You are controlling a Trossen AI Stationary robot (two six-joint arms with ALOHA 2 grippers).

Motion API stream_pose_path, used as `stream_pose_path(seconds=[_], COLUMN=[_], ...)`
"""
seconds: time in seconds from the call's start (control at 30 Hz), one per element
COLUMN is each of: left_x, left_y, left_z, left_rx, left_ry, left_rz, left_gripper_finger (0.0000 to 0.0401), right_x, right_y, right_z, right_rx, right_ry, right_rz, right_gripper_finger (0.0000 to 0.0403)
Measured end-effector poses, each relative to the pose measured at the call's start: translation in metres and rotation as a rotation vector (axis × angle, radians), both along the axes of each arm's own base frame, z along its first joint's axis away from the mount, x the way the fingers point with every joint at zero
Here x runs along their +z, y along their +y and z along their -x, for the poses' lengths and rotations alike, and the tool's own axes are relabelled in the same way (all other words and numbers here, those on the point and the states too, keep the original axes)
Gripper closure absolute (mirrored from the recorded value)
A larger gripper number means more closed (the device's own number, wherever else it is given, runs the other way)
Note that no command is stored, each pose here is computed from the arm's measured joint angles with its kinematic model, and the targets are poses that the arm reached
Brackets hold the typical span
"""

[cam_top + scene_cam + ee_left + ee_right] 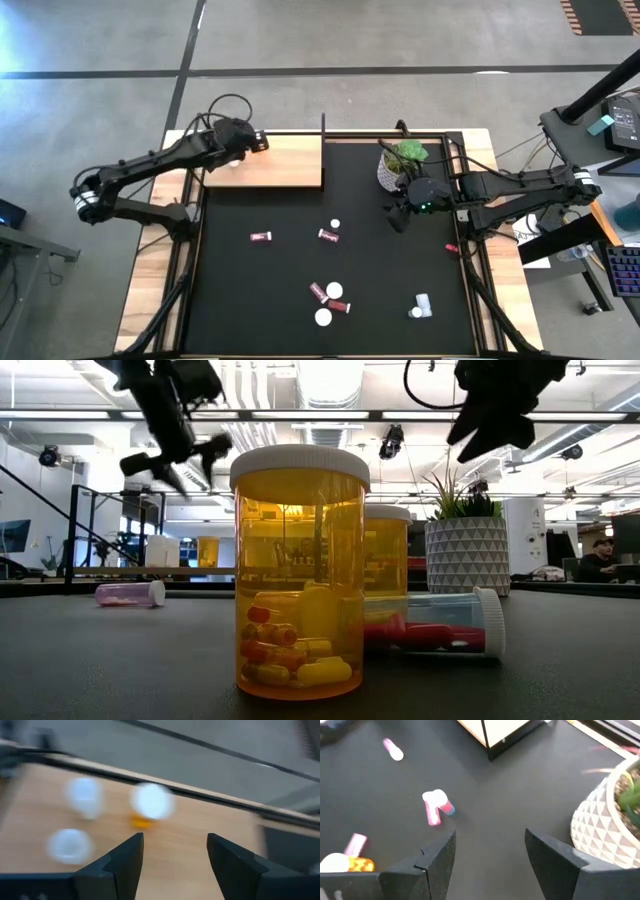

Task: Pick and place medicine bottles onto shelf by color
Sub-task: Put the top blue pill bottle on the shelf

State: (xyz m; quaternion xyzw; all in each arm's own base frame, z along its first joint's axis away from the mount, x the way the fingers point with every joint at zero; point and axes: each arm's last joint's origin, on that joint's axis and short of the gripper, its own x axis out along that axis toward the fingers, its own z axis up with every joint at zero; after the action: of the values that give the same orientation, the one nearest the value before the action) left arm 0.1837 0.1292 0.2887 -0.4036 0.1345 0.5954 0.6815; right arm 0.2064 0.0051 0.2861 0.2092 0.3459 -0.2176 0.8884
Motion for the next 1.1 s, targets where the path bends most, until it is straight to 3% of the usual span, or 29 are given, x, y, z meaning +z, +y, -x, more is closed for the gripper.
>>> stream_pose_path(seconds=[0.3,0.63,0.87,1.1], left_x=[0.025,0.036,0.024,-0.007], left_y=[-0.038,-0.086,-0.108,-0.132], left_z=[-0.018,-0.039,-0.053,-0.088], left_rx=[-0.307,-0.62,-0.781,-0.935], left_ry=[-0.173,-0.208,-0.112,-0.018], left_rz=[-0.1,-0.218,-0.263,-0.294], left_gripper_finger=[0.0199,0.0199,0.0199,0.0199], right_x=[-0.002,-0.023,-0.02,-0.008], right_y=[0.001,0.002,0.002,0.002], right_z=[-0.017,-0.037,-0.034,-0.023], right_rx=[0.027,0.032,0.111,0.149], right_ry=[-0.051,0.025,0.042,0.009], right_rz=[0.025,0.029,0.099,0.138], right_gripper_finger=[0.0174,0.0174,0.0174,0.0174])
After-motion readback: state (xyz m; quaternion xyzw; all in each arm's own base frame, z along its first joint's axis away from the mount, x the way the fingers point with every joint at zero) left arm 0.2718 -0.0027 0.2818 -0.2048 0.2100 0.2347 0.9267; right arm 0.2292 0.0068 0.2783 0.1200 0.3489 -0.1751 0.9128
